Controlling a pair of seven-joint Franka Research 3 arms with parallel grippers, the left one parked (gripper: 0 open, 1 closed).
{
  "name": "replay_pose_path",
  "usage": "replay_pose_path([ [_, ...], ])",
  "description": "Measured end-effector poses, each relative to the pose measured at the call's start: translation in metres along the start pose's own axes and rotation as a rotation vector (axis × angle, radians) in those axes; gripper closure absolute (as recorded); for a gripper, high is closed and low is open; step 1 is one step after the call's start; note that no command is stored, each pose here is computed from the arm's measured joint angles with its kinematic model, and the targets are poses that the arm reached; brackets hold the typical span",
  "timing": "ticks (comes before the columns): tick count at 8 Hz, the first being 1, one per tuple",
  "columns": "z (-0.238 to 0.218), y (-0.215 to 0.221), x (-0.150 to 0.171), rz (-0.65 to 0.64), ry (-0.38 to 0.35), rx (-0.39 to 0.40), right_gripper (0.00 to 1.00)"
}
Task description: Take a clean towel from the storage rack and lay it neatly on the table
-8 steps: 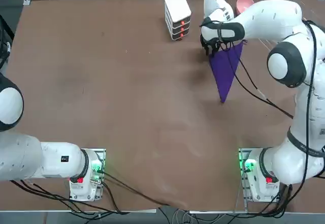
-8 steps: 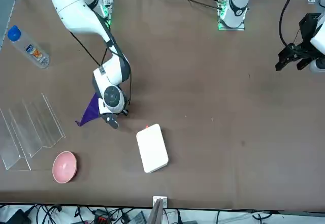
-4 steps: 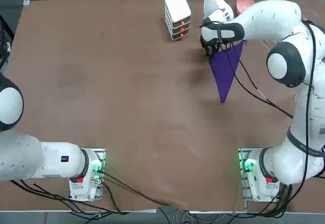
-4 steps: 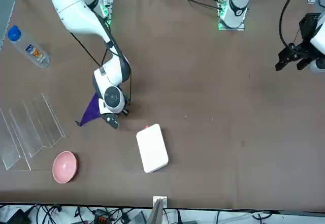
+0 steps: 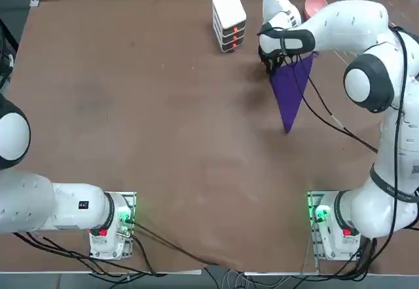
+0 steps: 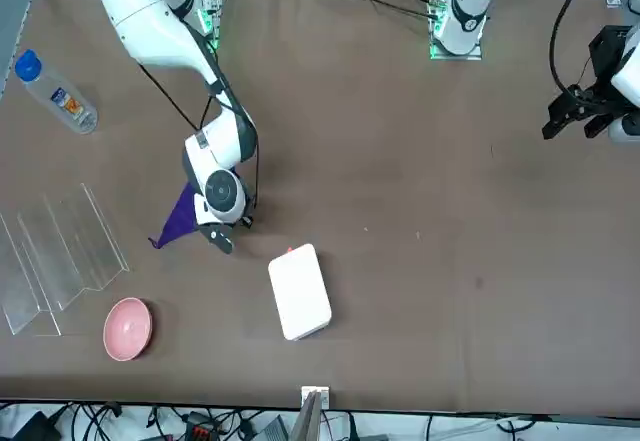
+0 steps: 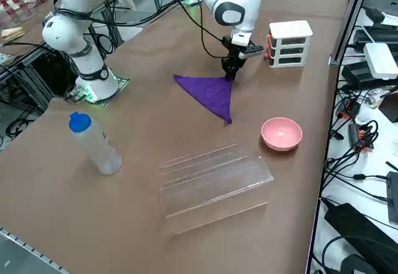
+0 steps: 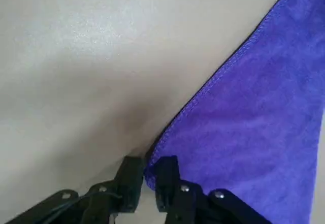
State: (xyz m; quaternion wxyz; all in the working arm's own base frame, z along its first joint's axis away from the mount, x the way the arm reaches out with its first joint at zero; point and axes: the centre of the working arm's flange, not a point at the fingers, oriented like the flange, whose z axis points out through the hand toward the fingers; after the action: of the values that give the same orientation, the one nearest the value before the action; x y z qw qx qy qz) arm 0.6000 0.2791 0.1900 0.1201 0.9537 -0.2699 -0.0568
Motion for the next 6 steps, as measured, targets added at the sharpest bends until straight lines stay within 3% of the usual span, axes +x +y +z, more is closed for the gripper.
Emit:
replay_pose_path([
  [6, 0.0018, 0.0048, 0.0016, 0.005, -0.013, -0.033, 0.85],
])
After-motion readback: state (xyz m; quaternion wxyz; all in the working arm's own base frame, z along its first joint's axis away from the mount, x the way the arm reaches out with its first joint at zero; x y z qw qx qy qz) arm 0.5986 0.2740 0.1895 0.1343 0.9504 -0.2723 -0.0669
